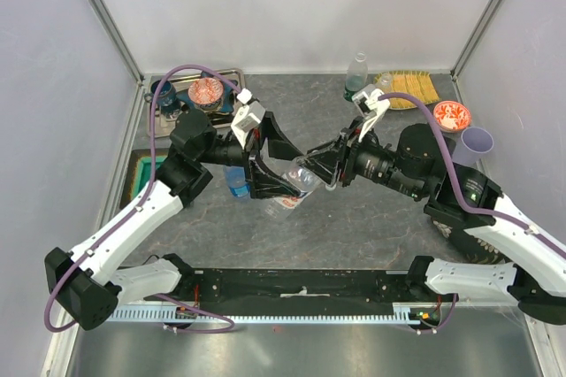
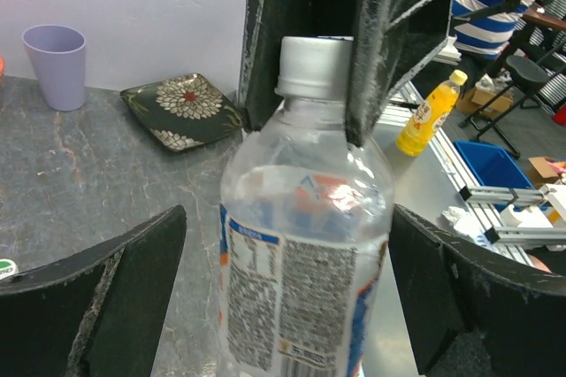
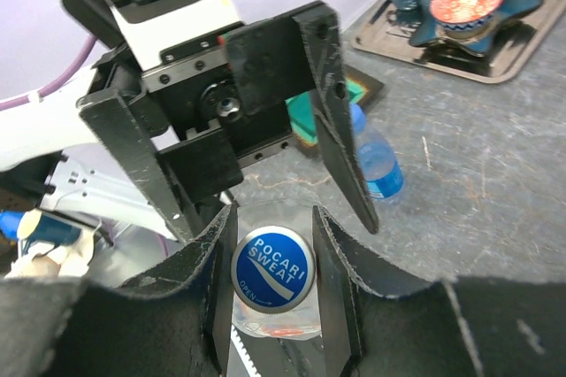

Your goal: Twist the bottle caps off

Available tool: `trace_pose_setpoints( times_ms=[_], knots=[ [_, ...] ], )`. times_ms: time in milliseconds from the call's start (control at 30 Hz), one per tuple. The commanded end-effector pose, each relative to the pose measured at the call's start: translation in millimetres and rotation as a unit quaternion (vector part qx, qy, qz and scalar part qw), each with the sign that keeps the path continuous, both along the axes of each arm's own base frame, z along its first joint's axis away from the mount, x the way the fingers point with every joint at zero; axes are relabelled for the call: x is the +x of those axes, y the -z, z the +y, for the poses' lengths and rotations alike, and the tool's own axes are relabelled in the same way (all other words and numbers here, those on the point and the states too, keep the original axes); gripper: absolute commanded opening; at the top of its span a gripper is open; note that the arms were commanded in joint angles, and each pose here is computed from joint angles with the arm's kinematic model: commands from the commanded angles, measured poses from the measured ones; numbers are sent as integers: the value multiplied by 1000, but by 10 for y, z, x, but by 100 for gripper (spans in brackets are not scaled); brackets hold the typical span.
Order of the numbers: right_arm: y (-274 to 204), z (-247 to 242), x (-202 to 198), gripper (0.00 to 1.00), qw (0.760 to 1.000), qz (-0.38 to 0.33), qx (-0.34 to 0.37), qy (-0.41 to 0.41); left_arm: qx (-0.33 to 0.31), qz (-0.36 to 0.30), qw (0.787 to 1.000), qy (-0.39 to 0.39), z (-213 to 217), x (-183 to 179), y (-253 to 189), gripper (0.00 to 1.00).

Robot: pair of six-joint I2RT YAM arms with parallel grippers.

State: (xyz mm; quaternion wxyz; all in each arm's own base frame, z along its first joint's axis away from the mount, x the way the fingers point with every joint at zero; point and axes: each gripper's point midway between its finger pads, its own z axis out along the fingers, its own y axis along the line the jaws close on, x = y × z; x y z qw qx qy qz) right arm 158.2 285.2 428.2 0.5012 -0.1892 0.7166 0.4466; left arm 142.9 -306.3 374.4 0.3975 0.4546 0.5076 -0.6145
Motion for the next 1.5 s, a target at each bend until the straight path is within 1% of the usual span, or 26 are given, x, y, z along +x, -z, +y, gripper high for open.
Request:
trace_pose_setpoints(
  times_ms=[0, 167, 500, 600, 633, 700, 733, 800, 833, 867, 933, 967, 1033, 1067, 1133, 1167, 1233, 1267, 1333, 1367, 1467],
  knots=[
    [-382, 77, -148, 0, 996, -50, 42, -55, 2, -6, 1000, 30, 3, -70, 24, 100],
    [-397, 111, -127, 0, 996, -59, 44, -56, 7, 4, 999, 51, 6, -122, 88, 99],
    [-469, 162, -19, 0, 995, -77, 58, -38, 7, 5, 998, 68, 15, -229, 143, 99],
    [-435, 193, -1, 0, 995, -75, 62, -37, 6, 3, 998, 70, 8, -240, 135, 92],
    [-424, 201, 4, 0, 995, -74, 62, -37, 6, 2, 998, 70, 9, -242, 136, 85],
    [-386, 219, 13, 0, 995, -71, 60, -37, 9, 4, 997, 75, 3, -247, 154, 76],
    [-374, 227, 14, 0, 995, -70, 59, -38, 9, 5, 997, 76, 2, -247, 160, 70],
    [-351, 217, 29, 0, 996, -66, 57, -33, 13, 9, 997, 74, -1, -238, 188, 65],
    [-352, 186, 38, 20, 996, -65, 55, -26, 13, 2, 998, 69, -5, -222, 192, 64],
    [-357, 153, 84, 36, 996, -65, 53, -11, 19, 9, 998, 54, -16, -179, 221, 63],
    [-389, 68, 149, 61, 997, -63, 48, 17, 18, -9, 999, 27, -18, -113, 219, 59],
    [-423, 10, 165, 76, 997, -60, 44, 30, 18, -11, 1000, -14, -36, 11, 208, 58],
    [-470, -130, 281, 86, 994, -52, 45, 81, 22, -22, 998, -57, -27, 129, 220, 58],
    [-483, -179, 323, 88, 993, -49, 45, 99, 23, -26, 994, -106, -36, 279, 214, 57],
    [-489, -277, 439, 91, 988, -41, 39, 144, 27, -43, 987, -153, -12, 404, 215, 57],
    [-484, -295, 467, 91, 987, -36, 40, 155, 30, -47, 979, -195, -11, 525, 226, 57],
    [-438, -345, 562, 91, 981, -26, 33, 188, 31, -65, 968, -239, 27, 627, 211, 56],
    [-426, -351, 581, 91, 980, -18, 36, 196, 34, -69, 957, -278, 50, 720, 223, 56],
    [-375, -325, 630, 90, 978, -9, 32, 207, 38, -87, 943, -318, 82, 806, 217, 55],
    [-376, -339, 658, 89, 976, -5, 35, 217, 40, -93, 933, -346, 99, 848, 210, 54],
    [-359, -271, 707, 88, 974, 3, 37, 222, 56, -116, 911, -391, 107, 912, 241, 54]
  ],
)
